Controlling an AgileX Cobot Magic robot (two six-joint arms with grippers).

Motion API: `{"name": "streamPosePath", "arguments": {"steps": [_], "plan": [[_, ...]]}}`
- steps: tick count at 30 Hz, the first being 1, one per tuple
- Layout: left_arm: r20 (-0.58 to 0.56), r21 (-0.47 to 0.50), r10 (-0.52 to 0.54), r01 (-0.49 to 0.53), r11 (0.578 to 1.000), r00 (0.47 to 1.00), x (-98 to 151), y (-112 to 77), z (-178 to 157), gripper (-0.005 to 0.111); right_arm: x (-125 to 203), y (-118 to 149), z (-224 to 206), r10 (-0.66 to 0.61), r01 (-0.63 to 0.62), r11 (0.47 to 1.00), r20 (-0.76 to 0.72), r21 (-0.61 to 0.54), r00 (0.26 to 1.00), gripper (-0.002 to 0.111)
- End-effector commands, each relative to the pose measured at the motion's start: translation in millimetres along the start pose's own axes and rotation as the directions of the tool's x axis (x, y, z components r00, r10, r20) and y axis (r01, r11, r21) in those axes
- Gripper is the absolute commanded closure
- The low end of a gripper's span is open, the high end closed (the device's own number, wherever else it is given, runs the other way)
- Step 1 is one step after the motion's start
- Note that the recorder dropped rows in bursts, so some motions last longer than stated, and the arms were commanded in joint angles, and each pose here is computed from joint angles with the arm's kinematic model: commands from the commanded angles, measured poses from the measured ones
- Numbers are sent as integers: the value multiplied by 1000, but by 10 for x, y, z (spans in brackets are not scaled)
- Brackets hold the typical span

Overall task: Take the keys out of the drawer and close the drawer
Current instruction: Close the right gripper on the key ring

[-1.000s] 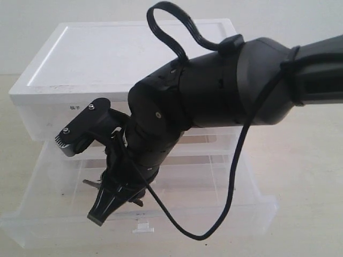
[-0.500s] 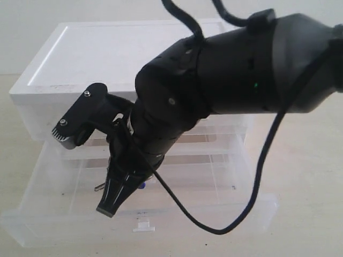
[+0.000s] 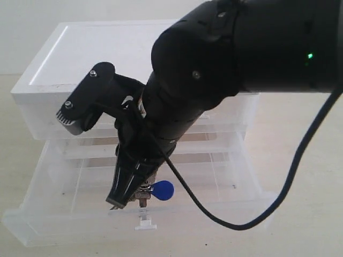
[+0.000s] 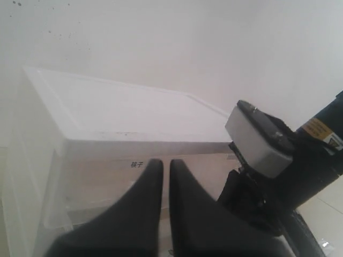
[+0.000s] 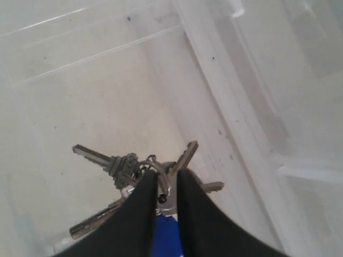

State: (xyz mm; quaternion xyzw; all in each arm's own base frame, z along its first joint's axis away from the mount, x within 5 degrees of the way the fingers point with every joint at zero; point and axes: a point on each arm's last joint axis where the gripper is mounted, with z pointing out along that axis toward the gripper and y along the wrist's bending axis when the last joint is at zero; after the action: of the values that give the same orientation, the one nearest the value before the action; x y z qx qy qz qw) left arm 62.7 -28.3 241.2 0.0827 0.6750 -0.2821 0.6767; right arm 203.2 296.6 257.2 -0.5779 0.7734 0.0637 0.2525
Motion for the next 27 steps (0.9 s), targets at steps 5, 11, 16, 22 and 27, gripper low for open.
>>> {"name": "streamPosePath", "arguments": {"steps": [5,11,16,22,27], "plan": [[4,-7,14,-14,1000,1000,3,8,-2,102,98,31,353,63,-68,997,-122,-41,991,43],[3,-5,14,-14,1000,1000,4,6,-2,102,140,20,629,133,-135,991,-152,2,979,44],[2,-4,14,-14,1000,1000,4,5,-2,102,184,-7,693,102,-97,995,-190,36,977,103],[2,-4,14,-14,1000,1000,4,5,-2,102,141,-102,549,41,-22,992,-156,121,987,109],[4,-6,14,-14,1000,1000,3,7,-2,102,26,-148,194,40,-34,987,-36,154,999,109]]}}
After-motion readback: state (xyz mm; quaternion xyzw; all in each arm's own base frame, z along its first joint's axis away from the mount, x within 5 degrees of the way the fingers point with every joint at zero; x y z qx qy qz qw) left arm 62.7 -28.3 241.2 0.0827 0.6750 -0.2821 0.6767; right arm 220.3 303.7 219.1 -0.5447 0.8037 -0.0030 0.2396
